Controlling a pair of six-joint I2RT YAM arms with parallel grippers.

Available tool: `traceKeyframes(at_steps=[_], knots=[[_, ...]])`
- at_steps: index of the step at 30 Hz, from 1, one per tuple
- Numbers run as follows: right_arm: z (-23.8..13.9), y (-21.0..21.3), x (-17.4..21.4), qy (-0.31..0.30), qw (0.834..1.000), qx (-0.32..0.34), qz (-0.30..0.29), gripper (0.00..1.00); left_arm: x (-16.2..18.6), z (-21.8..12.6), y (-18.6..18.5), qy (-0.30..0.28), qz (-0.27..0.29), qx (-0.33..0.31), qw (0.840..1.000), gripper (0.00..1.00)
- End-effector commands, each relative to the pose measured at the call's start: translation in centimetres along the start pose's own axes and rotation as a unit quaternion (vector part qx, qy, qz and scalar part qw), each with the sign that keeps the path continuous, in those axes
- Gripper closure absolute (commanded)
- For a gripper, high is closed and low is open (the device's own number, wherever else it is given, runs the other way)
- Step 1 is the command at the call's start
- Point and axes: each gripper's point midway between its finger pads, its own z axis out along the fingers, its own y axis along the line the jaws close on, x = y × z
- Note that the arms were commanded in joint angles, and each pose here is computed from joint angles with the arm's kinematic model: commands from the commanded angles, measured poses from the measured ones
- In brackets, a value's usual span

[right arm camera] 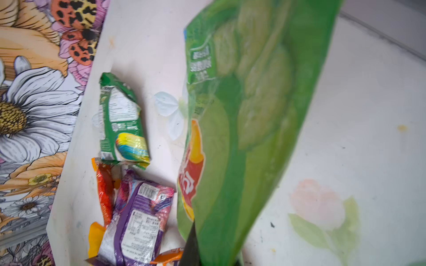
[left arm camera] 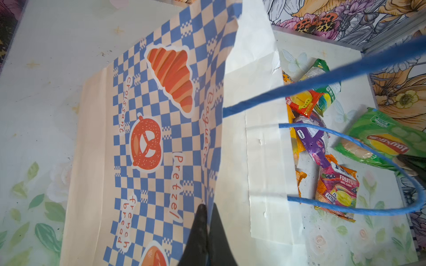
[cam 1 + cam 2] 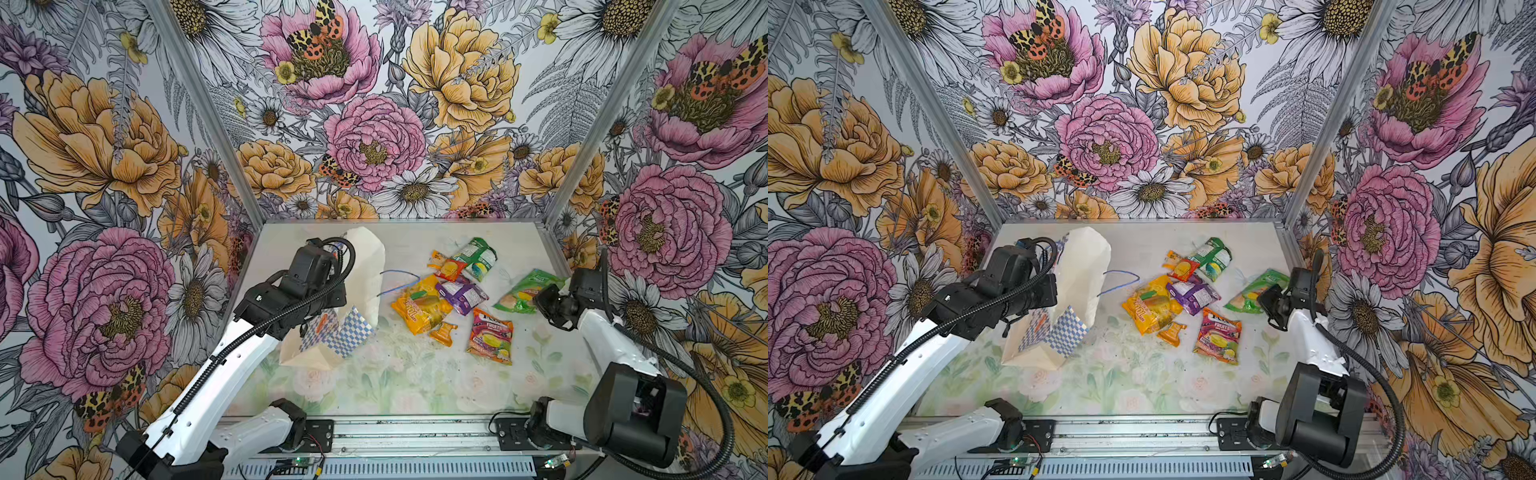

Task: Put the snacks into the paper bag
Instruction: 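Lift the green Lay's bag with the right gripper toward the held bag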

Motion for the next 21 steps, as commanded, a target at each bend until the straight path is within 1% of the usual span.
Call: traceKeyframes(at_steps=[1, 5, 10, 15, 21], knots=[[-4.2, 4.4, -0.7, -0.028, 0.997, -0.028, -0.070, 1.00, -1.6, -0.6, -0.9, -0.028, 0.010, -0.001, 1.000, 1.00], [-8.6, 8.9, -0.5, -0.052, 0.989, -0.066, -0.124, 1.00, -2.0, -0.9, -2.1, -0.033, 0.018, 0.008, 0.999, 1.00], [-13.1, 14.4, 0.9, -0.052, 0.974, -0.130, -0.180, 1.00, -2.4, -1.1, -3.2, -0.035, 0.024, 0.016, 0.999, 1.00], [-16.4, 19.7, 3.8, -0.036, 0.953, -0.195, -0.228, 1.00, -2.1, -0.8, -4.2, -0.029, 0.031, 0.022, 0.999, 1.00], [-19.3, 24.3, 8.1, -0.012, 0.929, -0.253, -0.269, 1.00, -2.1, -0.5, -4.9, -0.026, 0.029, 0.025, 0.999, 1.00]])
